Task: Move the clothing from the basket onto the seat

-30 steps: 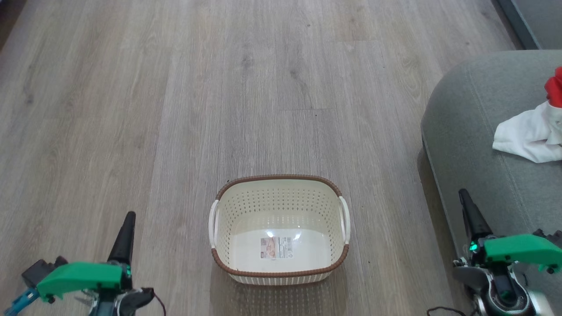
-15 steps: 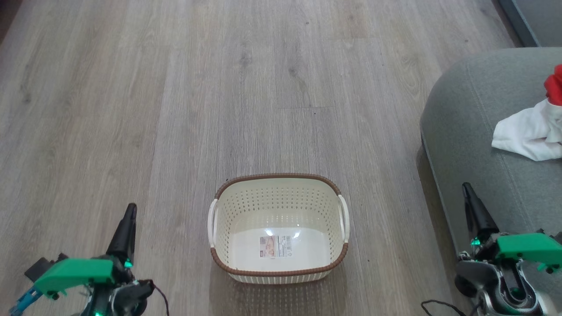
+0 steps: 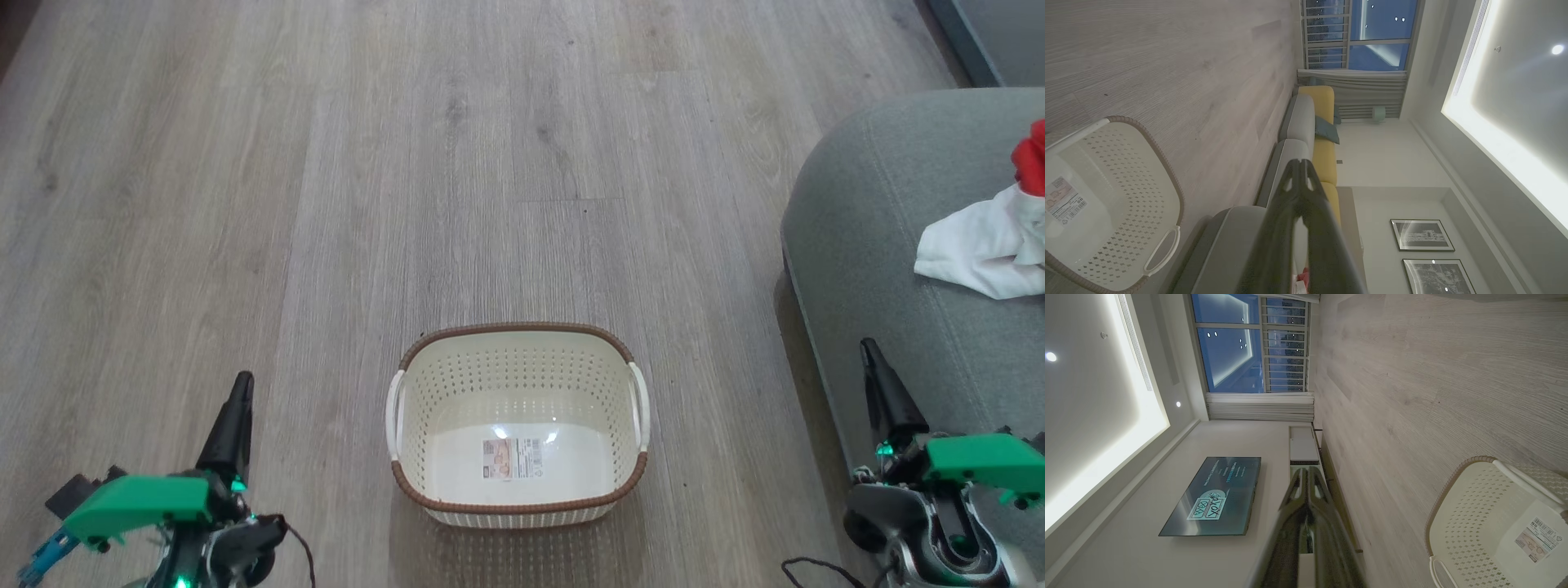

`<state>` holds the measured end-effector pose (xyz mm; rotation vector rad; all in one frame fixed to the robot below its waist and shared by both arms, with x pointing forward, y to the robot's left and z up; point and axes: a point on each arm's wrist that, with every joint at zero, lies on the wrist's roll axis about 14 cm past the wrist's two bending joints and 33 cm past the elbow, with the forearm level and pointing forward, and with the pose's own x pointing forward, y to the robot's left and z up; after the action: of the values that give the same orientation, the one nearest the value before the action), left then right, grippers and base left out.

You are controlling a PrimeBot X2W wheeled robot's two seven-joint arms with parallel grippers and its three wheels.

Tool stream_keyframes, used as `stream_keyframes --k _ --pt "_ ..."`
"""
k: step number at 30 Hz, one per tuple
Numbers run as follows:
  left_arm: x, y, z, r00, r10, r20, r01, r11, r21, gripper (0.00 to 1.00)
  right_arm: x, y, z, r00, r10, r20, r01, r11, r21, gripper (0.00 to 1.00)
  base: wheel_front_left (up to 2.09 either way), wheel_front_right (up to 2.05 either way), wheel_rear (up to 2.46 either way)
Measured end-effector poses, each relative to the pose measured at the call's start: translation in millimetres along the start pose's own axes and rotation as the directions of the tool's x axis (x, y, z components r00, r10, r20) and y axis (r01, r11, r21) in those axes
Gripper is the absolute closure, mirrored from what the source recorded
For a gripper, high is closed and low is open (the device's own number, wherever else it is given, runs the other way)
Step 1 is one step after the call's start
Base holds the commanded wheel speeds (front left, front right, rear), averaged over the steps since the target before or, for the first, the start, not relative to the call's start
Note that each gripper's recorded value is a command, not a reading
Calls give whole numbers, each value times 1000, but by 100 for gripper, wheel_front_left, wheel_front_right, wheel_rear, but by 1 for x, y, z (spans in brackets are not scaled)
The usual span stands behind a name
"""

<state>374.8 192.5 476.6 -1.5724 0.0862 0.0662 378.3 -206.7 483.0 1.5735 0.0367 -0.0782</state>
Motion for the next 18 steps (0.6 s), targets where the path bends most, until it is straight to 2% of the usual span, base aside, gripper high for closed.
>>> stream_keyframes --k 18 --pt "0 0 0 1000 0 0 0 1000 0 100 0 0 0 1000 0 0 0 1000 0 100 0 0 0"
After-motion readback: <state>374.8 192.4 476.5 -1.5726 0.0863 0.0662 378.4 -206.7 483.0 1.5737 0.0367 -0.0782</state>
